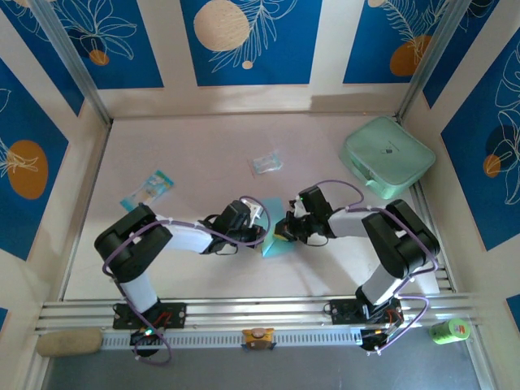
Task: Fold a paper plane with a square sheet of paper (pick it up from the middle)
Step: Fold the triangle a second time at the center of the table.
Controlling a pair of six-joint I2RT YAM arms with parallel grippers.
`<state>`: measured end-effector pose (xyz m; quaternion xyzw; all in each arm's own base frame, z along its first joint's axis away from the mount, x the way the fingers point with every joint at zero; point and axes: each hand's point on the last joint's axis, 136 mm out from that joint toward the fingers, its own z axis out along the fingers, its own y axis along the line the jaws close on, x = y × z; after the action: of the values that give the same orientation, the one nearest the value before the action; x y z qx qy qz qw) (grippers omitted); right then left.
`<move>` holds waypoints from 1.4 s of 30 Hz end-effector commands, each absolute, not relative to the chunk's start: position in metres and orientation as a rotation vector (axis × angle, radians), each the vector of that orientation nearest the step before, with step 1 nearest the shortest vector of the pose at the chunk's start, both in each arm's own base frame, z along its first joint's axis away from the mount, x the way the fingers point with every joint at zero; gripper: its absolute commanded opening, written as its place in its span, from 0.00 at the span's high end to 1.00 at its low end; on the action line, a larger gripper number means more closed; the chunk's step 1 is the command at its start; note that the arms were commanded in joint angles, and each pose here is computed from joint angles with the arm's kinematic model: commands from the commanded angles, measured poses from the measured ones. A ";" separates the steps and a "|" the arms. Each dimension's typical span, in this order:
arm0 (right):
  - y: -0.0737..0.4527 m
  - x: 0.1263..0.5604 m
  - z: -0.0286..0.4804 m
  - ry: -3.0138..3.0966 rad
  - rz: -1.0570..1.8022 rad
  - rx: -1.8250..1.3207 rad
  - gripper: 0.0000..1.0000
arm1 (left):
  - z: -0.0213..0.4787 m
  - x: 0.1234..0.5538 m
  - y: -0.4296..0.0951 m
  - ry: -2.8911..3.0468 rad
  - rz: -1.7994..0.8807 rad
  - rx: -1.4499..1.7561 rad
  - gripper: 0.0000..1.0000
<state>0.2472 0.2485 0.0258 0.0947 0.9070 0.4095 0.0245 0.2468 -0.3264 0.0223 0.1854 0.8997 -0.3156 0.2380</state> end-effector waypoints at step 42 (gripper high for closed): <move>0.204 0.274 0.014 2.769 1.153 0.434 0.98 | 0.003 0.238 -0.314 2.558 -0.788 0.558 1.00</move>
<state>0.2800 0.2137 0.0153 0.1301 0.9085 0.3921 0.0631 0.2460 -0.3264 0.0218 0.1973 0.9011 -0.3080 0.2330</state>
